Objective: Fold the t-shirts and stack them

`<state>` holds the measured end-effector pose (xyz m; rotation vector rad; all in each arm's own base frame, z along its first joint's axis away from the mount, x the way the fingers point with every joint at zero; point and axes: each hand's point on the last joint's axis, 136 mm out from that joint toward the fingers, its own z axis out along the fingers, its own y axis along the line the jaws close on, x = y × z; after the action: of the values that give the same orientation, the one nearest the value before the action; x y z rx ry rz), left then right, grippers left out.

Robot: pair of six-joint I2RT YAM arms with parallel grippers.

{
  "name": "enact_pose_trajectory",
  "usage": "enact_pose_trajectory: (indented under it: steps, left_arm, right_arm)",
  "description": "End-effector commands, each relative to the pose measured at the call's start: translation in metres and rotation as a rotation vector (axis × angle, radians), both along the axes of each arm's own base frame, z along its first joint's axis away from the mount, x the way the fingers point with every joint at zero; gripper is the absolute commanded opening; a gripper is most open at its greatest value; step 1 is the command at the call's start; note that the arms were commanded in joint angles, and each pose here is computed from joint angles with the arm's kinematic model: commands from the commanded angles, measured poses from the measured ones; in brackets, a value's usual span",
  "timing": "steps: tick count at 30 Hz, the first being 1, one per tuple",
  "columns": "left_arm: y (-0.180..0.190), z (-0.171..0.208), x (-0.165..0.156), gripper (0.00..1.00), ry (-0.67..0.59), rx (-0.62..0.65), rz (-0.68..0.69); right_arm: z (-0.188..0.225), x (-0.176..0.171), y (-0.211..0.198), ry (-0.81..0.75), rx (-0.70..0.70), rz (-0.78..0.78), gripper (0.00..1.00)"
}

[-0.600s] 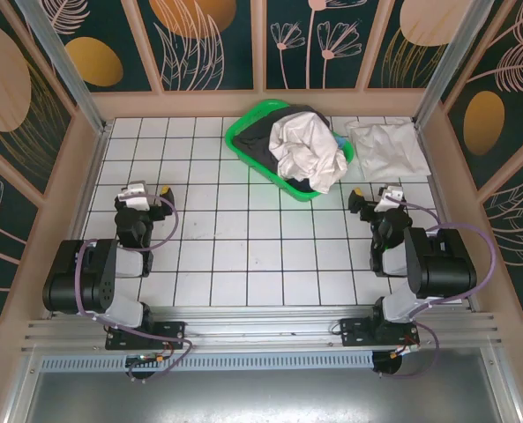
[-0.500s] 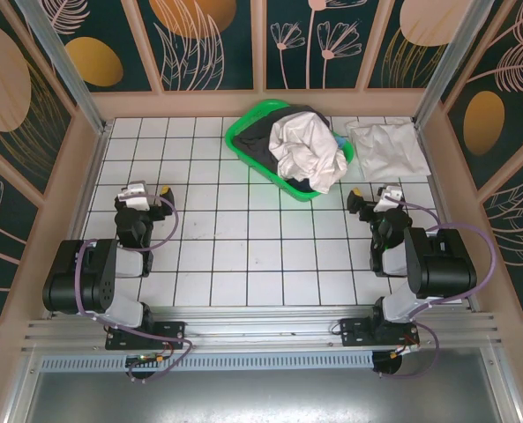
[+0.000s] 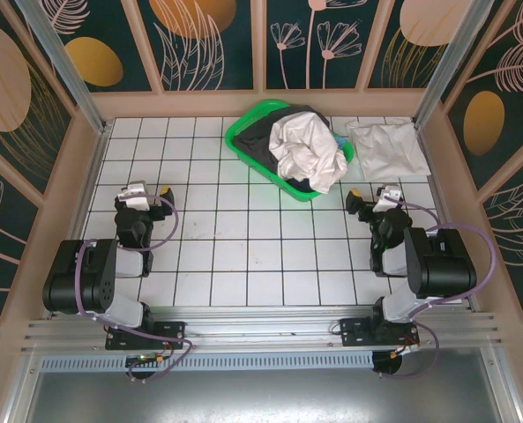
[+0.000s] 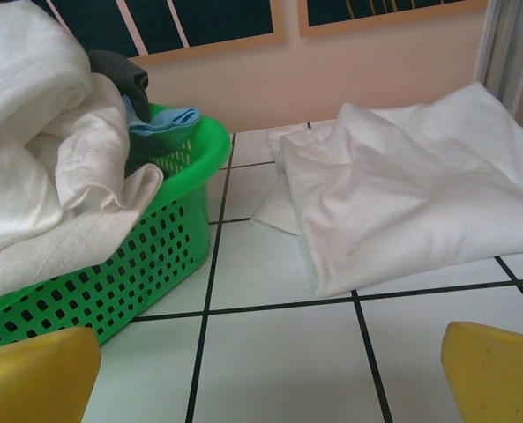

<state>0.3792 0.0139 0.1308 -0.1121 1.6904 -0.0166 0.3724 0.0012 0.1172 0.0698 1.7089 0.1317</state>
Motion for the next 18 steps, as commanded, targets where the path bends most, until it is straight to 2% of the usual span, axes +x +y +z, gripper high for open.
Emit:
enact_pose_trajectory:
  steps: [1,10,13,16,18]
  left_arm:
    - [-0.001,0.005,-0.001,0.99,-0.027,0.003,-0.011]
    - [-0.001,0.005,-0.001,0.99,-0.027,0.003,-0.011]
    - [0.001,0.01,0.002,0.99,-0.027,-0.002,0.006]
    - [0.001,0.038,0.027,0.99,0.075,-0.021,0.03]
    - [-0.007,0.08,0.043,0.99,0.034,-0.138,-0.003]
  right_arm:
    - [0.009,0.002,-0.001,-0.036,-0.021,0.008,0.99]
    - [0.009,0.003,-0.003,-0.031,-0.012,0.008,0.99]
    - [0.012,0.004,-0.011,-0.033,-0.001,-0.041,0.99]
    - [0.034,0.006,-0.02,-0.021,-0.011,-0.122,0.99]
    - [0.069,0.012,-0.026,-0.051,0.058,-0.166,0.99]
